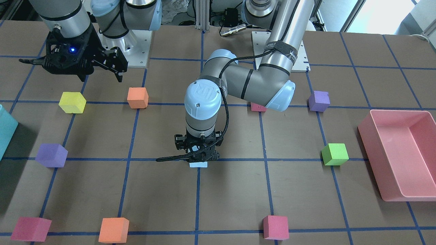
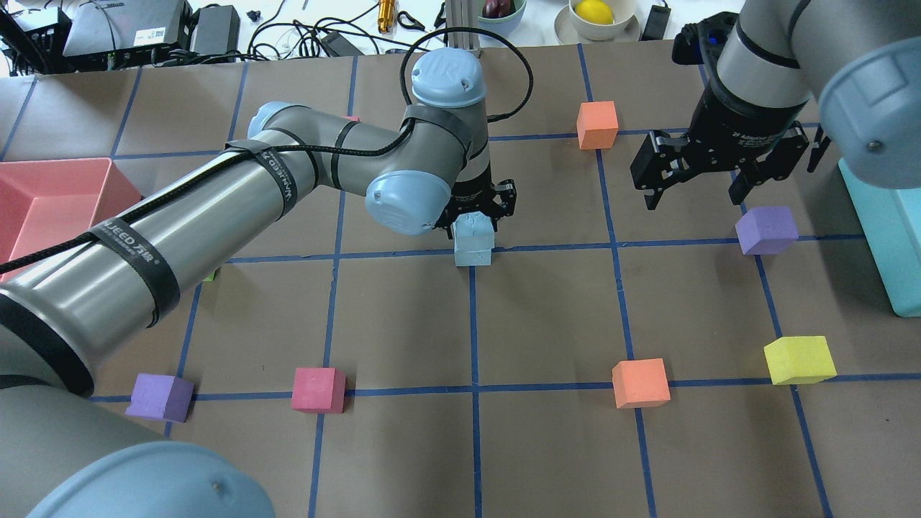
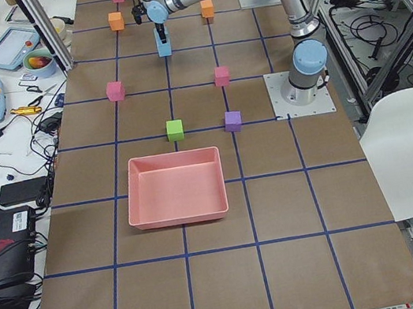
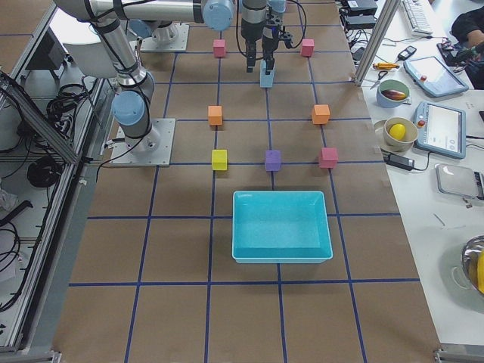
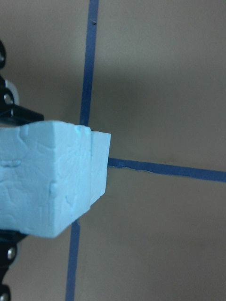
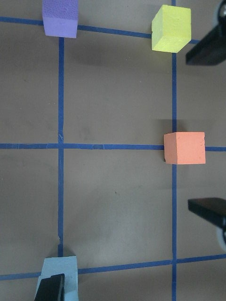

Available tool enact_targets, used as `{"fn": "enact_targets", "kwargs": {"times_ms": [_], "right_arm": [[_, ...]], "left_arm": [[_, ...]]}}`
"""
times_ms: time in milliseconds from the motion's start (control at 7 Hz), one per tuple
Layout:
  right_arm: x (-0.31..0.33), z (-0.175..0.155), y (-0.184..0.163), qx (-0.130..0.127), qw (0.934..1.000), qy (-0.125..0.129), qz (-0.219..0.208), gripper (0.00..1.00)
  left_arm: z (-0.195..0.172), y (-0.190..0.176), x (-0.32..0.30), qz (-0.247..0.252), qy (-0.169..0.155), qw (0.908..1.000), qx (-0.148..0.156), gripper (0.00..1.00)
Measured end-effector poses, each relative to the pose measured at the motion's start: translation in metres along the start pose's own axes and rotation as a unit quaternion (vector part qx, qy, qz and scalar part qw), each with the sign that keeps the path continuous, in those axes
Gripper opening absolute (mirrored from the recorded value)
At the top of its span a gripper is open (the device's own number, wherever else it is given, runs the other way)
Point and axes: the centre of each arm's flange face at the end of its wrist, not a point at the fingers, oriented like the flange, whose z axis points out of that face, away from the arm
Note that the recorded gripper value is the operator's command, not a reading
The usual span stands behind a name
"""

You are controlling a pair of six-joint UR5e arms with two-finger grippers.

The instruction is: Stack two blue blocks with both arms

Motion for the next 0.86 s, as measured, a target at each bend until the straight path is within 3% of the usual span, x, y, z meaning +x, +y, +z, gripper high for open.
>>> {"fn": "enact_targets", "kwargs": {"times_ms": [429,857], "right_arm": [[0.0,-0.006,0.004,0.007,1.0,-0.001,0.002,1.0],[-0.001,-0.01,0.007,0.012,0.9999,-0.002,0.003,1.0]], "left_arm": [[-0.019,-0.001,0.0,0.003,0.01,0.9998,0.019,1.0],[-0.099,0.0,-0.042,0.028,0.0,0.9995,0.018,1.0]]}}
